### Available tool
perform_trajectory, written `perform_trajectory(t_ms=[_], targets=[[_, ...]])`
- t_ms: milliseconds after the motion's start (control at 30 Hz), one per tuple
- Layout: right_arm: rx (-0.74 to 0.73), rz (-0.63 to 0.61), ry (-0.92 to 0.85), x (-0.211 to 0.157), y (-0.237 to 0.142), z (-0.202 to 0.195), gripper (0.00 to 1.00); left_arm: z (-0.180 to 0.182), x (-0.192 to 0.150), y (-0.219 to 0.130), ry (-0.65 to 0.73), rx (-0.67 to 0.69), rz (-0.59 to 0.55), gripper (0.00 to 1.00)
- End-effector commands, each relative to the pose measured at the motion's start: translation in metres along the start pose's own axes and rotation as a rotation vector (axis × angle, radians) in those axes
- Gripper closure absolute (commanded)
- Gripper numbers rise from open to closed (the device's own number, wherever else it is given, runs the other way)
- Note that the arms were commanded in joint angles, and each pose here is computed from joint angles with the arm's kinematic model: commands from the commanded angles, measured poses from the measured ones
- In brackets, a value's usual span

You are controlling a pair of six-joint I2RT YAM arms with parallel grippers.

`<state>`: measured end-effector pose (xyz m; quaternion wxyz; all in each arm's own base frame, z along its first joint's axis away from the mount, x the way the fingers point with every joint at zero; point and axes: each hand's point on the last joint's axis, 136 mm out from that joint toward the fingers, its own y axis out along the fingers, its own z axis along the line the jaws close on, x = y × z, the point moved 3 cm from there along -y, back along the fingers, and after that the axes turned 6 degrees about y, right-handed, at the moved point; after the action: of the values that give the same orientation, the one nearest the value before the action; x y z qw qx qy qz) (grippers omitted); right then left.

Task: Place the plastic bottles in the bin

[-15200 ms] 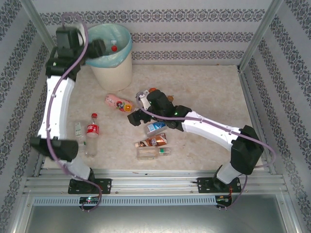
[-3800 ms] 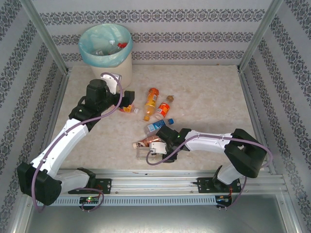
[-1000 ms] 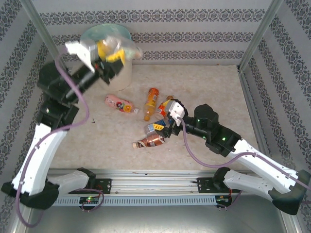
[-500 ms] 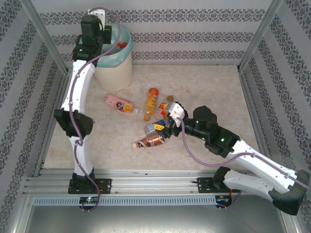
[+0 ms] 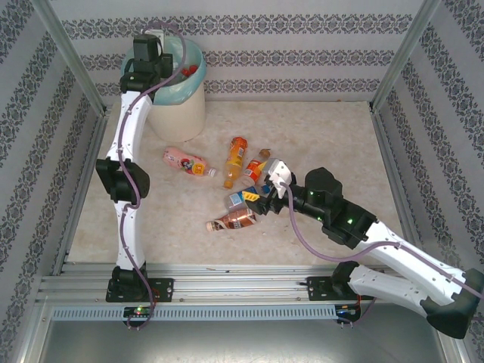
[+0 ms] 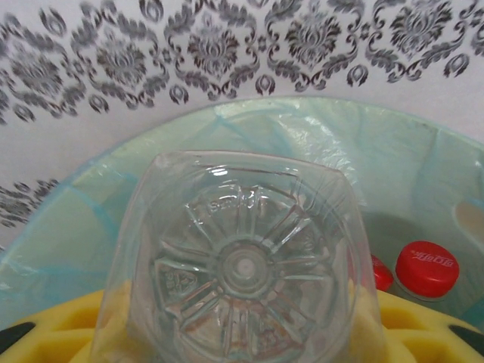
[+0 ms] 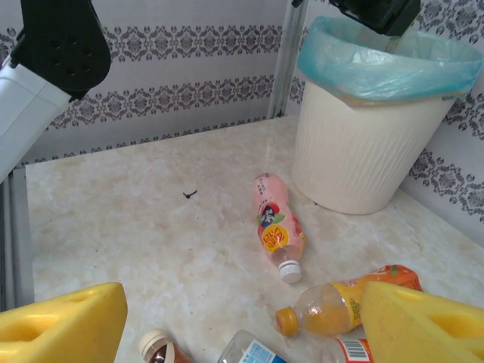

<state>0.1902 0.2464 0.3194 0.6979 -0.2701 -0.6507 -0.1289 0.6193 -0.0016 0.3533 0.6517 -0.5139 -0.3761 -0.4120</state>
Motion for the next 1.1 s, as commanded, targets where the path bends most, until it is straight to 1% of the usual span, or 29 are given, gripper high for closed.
perform_trajectory(t_ms=[0,133,300,367,400,433,467,500,533,567,633,700,767,867,933,1067], targets=[[0.001,0.011,0.020,-0.002,0.005,0.001,0.20,0.005,-0.025,0.025,-0.132,-0.065,0.041,0.93],[-0.002,0.031,0.024,-0.008,0.010,0.000,0.20,-0.001,-0.042,0.036,-0.105,-0.083,0.088,0.93],[0.002,0.051,0.018,-0.011,0.016,-0.001,0.19,0.001,-0.070,0.047,-0.040,-0.042,0.175,0.92],[0.008,0.059,0.016,-0.011,0.019,-0.001,0.19,0.002,-0.076,0.050,-0.031,-0.029,0.196,0.87],[0.010,0.063,0.015,-0.011,0.021,0.000,0.19,0.003,-0.075,0.049,-0.038,-0.026,0.195,0.81],[0.014,0.064,0.014,-0.010,0.022,0.000,0.19,0.004,-0.070,0.046,-0.050,-0.027,0.185,0.74],[0.017,0.067,0.015,-0.009,0.024,0.000,0.19,0.005,-0.063,0.042,-0.060,-0.025,0.166,0.75],[0.022,0.069,0.013,-0.008,0.025,0.001,0.20,0.009,-0.051,0.036,-0.079,-0.011,0.135,0.84],[0.026,0.069,0.013,-0.007,0.027,0.001,0.20,0.013,-0.034,0.029,-0.093,0.001,0.084,0.98],[0.029,0.070,0.014,-0.007,0.028,0.001,0.20,0.017,-0.018,0.021,-0.102,0.006,0.031,1.00],[0.032,0.072,0.018,-0.005,0.030,0.001,0.20,0.023,0.021,0.003,-0.116,0.005,-0.103,1.00],[0.036,0.076,0.023,-0.004,0.032,0.002,0.20,0.033,0.048,-0.012,-0.126,0.037,-0.201,1.00],[0.041,0.078,0.024,-0.003,0.033,0.002,0.20,0.043,0.066,-0.024,-0.125,0.085,-0.266,1.00],[0.043,0.083,0.018,-0.001,0.034,0.002,0.20,0.050,0.075,-0.029,-0.120,0.132,-0.310,1.00],[0.043,0.089,0.004,-0.001,0.036,0.002,0.20,0.049,0.075,-0.022,-0.125,0.136,-0.327,1.00],[0.043,0.114,-0.018,0.001,0.039,0.001,0.20,0.044,0.052,0.006,-0.126,0.138,-0.282,0.97]])
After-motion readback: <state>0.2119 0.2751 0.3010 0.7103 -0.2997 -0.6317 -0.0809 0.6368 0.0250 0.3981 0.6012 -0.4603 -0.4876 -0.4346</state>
